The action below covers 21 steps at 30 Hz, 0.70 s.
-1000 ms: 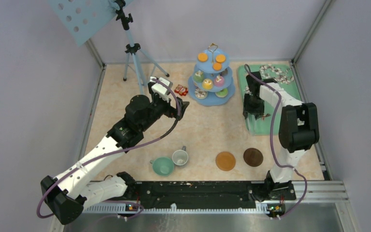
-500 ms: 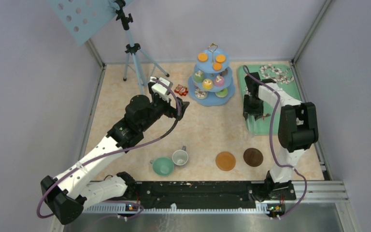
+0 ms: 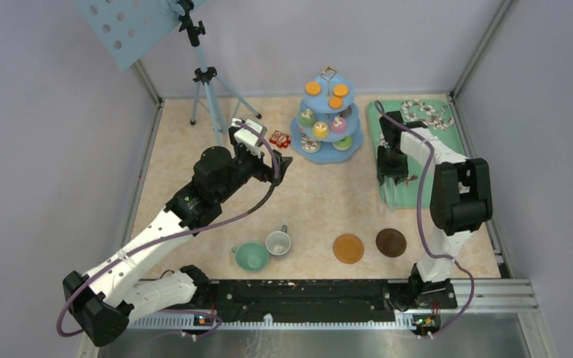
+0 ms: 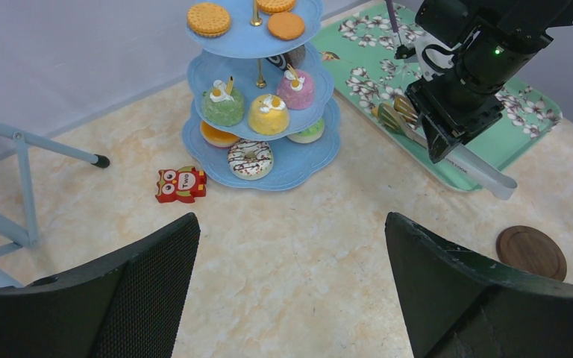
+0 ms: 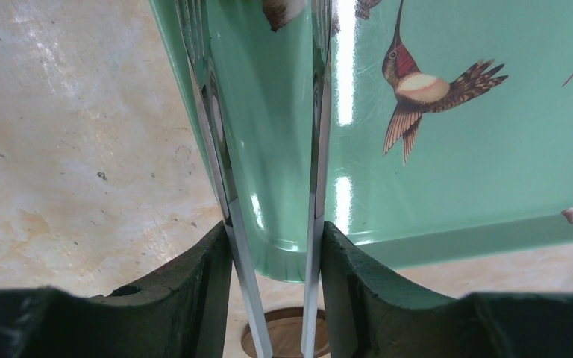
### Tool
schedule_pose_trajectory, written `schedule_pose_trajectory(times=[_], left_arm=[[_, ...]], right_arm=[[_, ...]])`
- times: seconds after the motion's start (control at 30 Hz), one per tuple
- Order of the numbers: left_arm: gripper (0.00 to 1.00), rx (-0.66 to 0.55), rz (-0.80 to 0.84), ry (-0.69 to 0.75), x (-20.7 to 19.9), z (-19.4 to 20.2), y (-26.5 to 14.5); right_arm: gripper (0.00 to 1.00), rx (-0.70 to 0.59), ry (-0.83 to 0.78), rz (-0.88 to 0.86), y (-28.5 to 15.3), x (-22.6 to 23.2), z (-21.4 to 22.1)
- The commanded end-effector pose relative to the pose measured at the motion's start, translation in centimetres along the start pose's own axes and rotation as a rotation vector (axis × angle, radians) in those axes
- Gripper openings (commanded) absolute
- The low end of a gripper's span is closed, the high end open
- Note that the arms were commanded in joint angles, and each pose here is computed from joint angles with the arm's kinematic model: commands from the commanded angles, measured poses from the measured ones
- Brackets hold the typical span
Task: Serve the afternoon tea
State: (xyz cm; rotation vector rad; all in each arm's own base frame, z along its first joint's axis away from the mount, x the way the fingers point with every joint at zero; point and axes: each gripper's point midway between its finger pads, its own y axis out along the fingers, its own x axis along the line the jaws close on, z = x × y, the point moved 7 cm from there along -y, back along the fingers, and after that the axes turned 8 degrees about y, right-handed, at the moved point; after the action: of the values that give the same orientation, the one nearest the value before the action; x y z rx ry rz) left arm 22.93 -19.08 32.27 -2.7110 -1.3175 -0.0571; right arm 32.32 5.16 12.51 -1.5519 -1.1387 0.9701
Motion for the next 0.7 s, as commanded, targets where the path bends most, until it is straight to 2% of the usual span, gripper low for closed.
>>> schedule_pose_trajectory(times=[0.0,0.43,0.67], left_arm=[[0.99,-0.052,0.000,-0.010,0.1,-1.0,0.1],[0.99,-0.049,0.001,-0.009,0.1,-0.9,0.2],[0.99,-0.048,0.004,-0.011,0.0,-0.9,0.2]], right_arm=[[0.00,-0.047,-0.010,-0.051,-1.7,-0.1,-1.1],[0.00,-0.076,0.157,-0.356,-3.6,-1.8,-2.3],[0.00,-0.071,0.311,-0.566,-3.7,-4.7,-2.1]])
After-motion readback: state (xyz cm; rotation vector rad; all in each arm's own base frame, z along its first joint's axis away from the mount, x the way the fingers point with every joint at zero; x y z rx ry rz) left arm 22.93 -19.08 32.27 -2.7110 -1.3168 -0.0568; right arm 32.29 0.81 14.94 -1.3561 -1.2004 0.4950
